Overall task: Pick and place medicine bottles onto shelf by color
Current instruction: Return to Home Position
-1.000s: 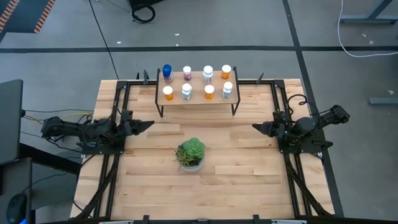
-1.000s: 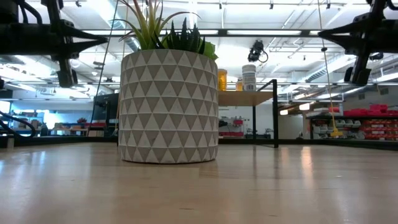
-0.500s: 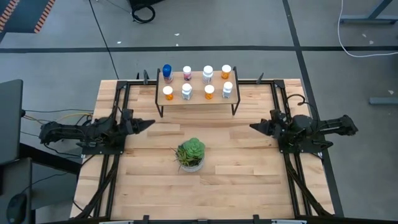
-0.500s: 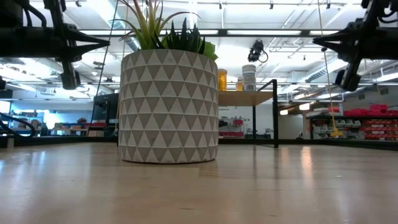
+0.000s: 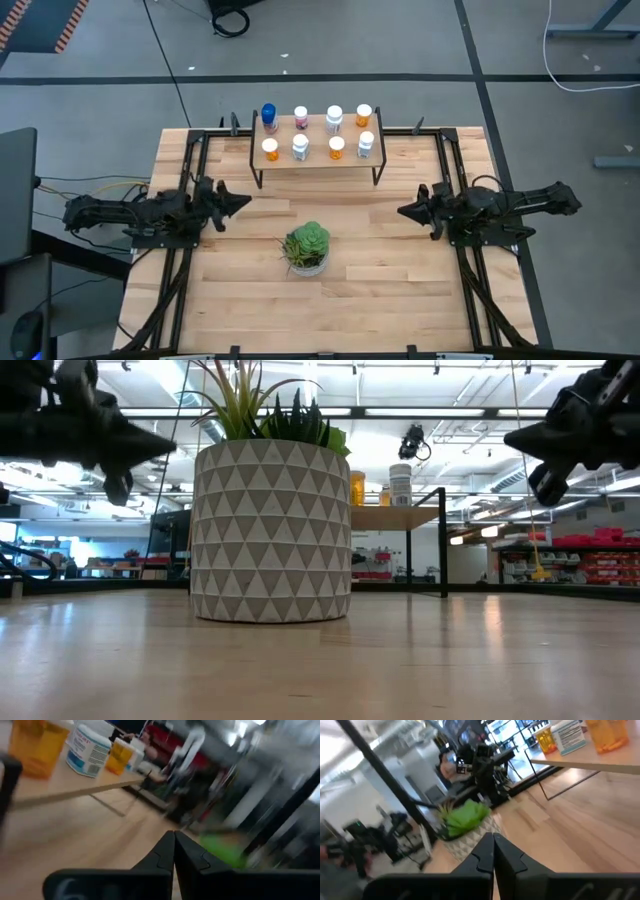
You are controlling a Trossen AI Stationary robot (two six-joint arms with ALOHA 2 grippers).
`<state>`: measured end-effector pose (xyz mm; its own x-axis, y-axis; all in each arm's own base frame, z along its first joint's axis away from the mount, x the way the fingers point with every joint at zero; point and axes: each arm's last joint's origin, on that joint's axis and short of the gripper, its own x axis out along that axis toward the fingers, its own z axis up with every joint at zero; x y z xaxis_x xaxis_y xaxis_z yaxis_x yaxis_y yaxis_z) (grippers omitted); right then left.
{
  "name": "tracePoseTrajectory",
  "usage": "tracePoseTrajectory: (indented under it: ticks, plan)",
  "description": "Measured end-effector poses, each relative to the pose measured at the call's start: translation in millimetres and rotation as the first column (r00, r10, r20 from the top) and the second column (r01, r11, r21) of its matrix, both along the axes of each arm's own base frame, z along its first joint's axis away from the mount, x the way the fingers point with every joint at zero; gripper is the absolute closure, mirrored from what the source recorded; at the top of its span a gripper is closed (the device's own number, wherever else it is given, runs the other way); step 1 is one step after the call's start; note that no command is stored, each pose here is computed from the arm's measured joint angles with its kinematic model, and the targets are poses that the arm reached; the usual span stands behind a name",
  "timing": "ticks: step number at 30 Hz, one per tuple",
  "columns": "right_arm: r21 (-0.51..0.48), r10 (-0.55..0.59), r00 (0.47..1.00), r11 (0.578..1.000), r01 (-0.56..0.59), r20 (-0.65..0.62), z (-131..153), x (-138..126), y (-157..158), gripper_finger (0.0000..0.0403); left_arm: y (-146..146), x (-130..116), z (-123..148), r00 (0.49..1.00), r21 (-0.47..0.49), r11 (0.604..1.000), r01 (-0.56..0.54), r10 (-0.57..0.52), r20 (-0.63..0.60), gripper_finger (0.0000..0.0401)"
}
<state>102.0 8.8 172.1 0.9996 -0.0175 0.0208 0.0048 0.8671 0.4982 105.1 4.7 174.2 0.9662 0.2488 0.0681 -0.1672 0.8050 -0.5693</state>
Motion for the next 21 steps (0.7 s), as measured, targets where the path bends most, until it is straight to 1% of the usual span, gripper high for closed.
tracePoseTrajectory:
  ticks: [2,3,4,6,8,10,12,14,18,19,21]
  plan:
    - [-0.069,0.001,0.999,0.998,-0.003,-0.032,-2.6,2.0,0.3,0.0396,0.2,0.2,-6.1,0.995,0.159,0.987,0.0,0.016,-0.103,0.0384]
    - [-0.111,0.0,0.999,0.994,-0.005,-0.049,-4.1,3.0,0.4,0.0396,0.2,0.2,-9.8,0.988,0.209,0.978,0.01,0.022,-0.153,0.0382]
    - [-0.151,-0.002,0.998,0.988,-0.008,-0.065,-5.3,4.0,0.5,0.0395,0.1,0.1,-12.0,0.983,0.239,0.971,0.021,0.024,-0.183,0.0382]
    - [-0.195,-0.004,0.997,0.981,-0.013,-0.082,-6.7,5.6,0.8,0.0395,0.1,0.1,-12.7,0.981,0.254,0.967,0.026,0.025,-0.194,0.0383]
    - [-0.202,-0.004,0.996,0.979,-0.013,-0.086,-6.8,6.9,0.9,0.0395,0.1,0.1,-13.0,0.98,0.257,0.966,0.027,0.025,-0.198,0.0386]
    - [-0.196,-0.004,0.996,0.98,-0.014,-0.09,-7.2,7.8,1.0,0.0395,0.0,0.1,-13.1,0.978,0.295,0.955,0.033,0.03,-0.207,0.0389]
    - [-0.196,-0.003,0.996,0.98,-0.014,-0.09,-7.1,8.3,1.1,0.0395,0.0,0.1,-12.6,0.976,0.353,0.935,0.04,0.039,-0.216,0.0391]
    - [-0.198,0.002,0.997,0.98,-0.018,-0.083,-6.5,8.3,1.3,0.0395,0.0,0.2,-10.0,0.977,0.428,0.903,0.039,0.055,-0.205,0.0391]
    - [-0.225,0.022,0.998,0.974,-0.036,-0.066,-4.8,8.4,1.9,0.0395,0.0,-0.4,4.7,0.993,0.581,0.814,-0.02,0.086,-0.087,0.0383]
    - [-0.229,0.022,0.998,0.973,-0.035,-0.062,-4.3,8.5,1.9,0.0395,0.1,-0.7,6.9,0.994,0.588,0.808,-0.034,0.089,-0.065,0.038]
    - [-0.233,0.022,0.998,0.972,-0.036,-0.063,-4.4,8.4,1.9,0.0395,0.2,-1.0,8.3,0.995,0.581,0.813,-0.044,0.089,-0.049,0.0376]
